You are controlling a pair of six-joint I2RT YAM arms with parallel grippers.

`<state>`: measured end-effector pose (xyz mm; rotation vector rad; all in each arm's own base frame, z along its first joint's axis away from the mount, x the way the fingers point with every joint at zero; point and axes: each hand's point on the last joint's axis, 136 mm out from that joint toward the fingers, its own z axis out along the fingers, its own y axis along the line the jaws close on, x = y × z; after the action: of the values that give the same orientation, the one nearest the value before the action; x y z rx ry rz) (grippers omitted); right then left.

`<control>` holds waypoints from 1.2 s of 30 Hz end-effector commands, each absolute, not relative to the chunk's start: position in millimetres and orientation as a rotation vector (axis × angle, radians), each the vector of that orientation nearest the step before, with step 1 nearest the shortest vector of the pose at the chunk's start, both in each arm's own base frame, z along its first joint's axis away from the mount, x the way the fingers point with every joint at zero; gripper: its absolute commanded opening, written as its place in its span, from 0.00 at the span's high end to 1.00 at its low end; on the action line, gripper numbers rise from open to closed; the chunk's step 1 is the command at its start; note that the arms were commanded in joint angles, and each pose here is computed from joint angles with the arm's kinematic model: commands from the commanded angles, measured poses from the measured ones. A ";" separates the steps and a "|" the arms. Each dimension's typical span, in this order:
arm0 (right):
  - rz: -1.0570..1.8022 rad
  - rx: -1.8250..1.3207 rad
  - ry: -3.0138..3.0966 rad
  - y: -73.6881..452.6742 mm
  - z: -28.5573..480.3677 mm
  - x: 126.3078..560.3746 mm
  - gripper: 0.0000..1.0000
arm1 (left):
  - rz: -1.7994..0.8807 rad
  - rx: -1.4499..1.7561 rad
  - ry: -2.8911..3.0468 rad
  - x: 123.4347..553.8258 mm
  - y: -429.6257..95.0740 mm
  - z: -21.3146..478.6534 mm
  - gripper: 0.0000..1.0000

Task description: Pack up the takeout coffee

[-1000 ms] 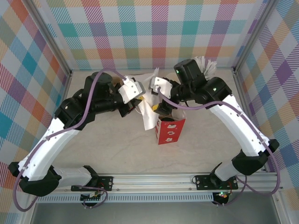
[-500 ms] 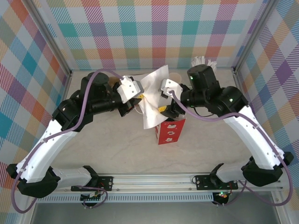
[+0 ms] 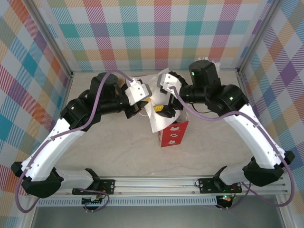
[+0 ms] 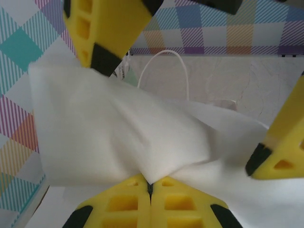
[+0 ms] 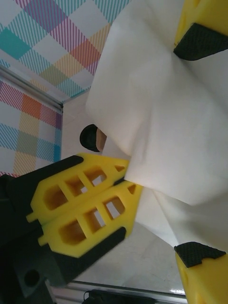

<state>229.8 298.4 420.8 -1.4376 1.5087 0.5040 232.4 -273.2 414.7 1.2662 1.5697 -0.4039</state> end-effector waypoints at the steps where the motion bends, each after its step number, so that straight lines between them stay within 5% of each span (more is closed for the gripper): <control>1: 0.578 -1.454 1.433 313.2 432.5 225.0 0.00 | -0.432 1.310 1.515 224.5 -282.9 417.4 1.00; 11: 0.611 -1.468 1.600 303.2 386.6 217.9 0.25 | -0.411 1.257 1.456 227.4 -280.5 436.5 1.00; 18: 0.575 -1.389 1.651 295.9 390.4 224.5 0.81 | -0.430 1.245 1.434 222.2 -278.8 443.6 1.00; 21: 0.542 -1.340 1.679 290.6 397.3 229.8 0.98 | -0.427 1.238 1.440 221.6 -276.6 443.9 0.91; 25: 0.456 -1.273 1.768 277.1 393.7 240.5 1.00 | -0.410 1.191 1.450 220.5 -266.9 449.4 0.58; 28: 0.395 -1.227 1.834 265.3 386.1 247.3 1.00 | -0.391 1.129 1.465 219.2 -254.7 452.2 0.44; 36: 0.409 -1.162 1.960 247.1 364.7 256.5 1.00 | -0.388 0.945 1.558 210.9 -219.0 427.2 0.39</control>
<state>258.8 254.7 371.5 -1.1937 1.8994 0.3907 210.7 -224.9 430.3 1.0373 1.5305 -0.3669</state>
